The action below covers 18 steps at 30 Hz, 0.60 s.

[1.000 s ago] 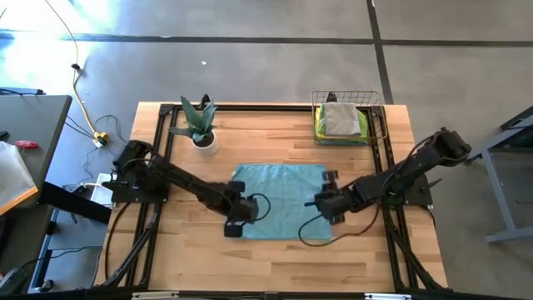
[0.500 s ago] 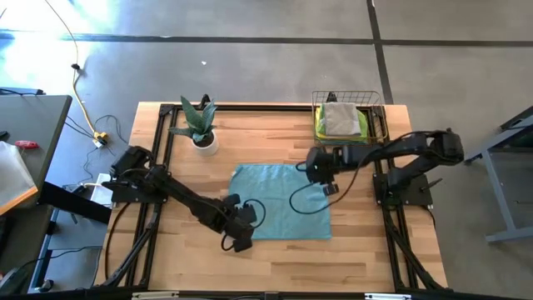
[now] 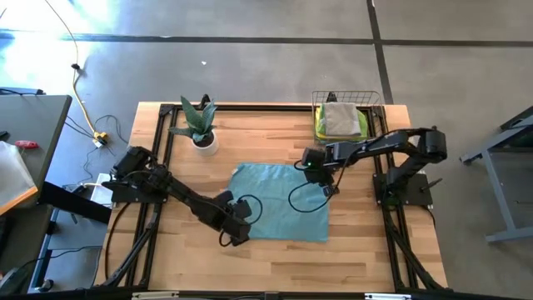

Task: Fold microfiber towels
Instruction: Fold the blue towel

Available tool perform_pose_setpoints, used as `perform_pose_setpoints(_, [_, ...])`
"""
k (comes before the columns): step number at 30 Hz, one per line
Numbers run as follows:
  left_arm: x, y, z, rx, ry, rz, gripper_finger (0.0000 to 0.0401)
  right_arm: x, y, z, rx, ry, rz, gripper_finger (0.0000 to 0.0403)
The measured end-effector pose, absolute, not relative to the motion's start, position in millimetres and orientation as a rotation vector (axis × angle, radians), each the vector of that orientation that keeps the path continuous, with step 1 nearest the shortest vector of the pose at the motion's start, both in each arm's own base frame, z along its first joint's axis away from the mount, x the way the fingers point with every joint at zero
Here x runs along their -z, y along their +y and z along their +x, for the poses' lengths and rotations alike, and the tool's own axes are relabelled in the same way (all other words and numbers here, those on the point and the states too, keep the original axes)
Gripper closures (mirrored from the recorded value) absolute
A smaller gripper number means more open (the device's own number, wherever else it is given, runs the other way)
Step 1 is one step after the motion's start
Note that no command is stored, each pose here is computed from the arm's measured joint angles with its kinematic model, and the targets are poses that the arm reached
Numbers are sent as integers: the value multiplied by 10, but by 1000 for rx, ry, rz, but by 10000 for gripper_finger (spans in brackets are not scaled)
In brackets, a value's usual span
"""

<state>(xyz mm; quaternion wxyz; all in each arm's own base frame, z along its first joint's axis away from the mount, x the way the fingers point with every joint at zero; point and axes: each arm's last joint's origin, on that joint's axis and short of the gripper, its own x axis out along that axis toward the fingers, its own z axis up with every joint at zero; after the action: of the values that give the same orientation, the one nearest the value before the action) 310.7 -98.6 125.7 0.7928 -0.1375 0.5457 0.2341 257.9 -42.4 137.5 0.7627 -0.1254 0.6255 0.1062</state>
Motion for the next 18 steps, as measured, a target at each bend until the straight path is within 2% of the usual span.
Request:
perform_pose_setpoints(9, [-1235,-604,3090,-534,1287,-84,336,-1394,-81,2500,-168,1461,-49,272])
perform_pose_setpoints(18, [-1217,25,3142,-576,1352,230,336,-1432,438,2624,28,1324,265,272])
